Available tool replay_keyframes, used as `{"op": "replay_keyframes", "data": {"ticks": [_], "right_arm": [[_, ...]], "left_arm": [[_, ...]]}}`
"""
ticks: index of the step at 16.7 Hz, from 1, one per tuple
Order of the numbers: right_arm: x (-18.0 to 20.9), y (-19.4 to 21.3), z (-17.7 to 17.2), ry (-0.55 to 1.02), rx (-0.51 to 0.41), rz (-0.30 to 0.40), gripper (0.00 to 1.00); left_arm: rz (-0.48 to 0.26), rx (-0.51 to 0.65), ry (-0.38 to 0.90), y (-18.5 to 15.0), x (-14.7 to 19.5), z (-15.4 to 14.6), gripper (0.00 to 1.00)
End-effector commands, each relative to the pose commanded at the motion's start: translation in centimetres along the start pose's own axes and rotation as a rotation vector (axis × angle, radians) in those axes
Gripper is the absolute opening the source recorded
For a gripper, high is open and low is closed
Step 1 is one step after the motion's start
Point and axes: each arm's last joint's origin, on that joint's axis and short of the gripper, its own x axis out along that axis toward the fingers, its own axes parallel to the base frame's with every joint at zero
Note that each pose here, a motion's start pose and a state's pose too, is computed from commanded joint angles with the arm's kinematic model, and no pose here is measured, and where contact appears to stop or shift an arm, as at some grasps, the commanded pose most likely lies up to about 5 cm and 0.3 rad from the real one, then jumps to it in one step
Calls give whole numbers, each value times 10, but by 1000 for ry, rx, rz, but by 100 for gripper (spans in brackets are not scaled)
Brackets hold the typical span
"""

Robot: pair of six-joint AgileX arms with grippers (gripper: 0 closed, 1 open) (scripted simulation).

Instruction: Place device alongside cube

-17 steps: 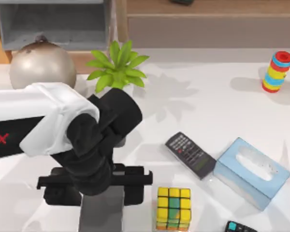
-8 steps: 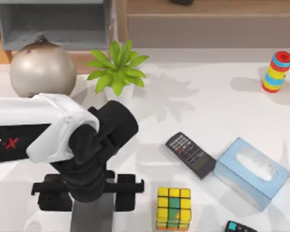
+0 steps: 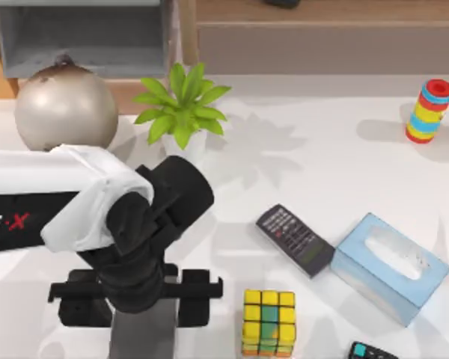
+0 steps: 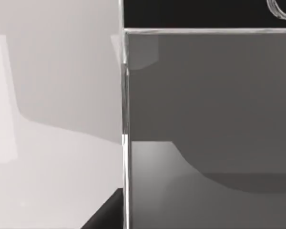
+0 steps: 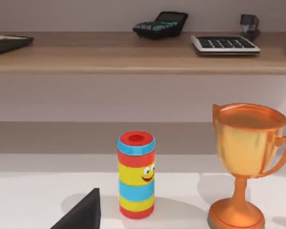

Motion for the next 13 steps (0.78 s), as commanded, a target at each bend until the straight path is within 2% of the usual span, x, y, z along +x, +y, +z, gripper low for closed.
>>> {"op": "replay_keyframes", "data": {"ticks": [7, 13], "right_arm": [[0, 0, 0, 0, 0, 0, 100], [0, 0, 0, 0, 0, 0, 100]], "left_arm": [[0, 0, 0, 0, 0, 0, 98], [0, 0, 0, 0, 0, 0, 100]]}}
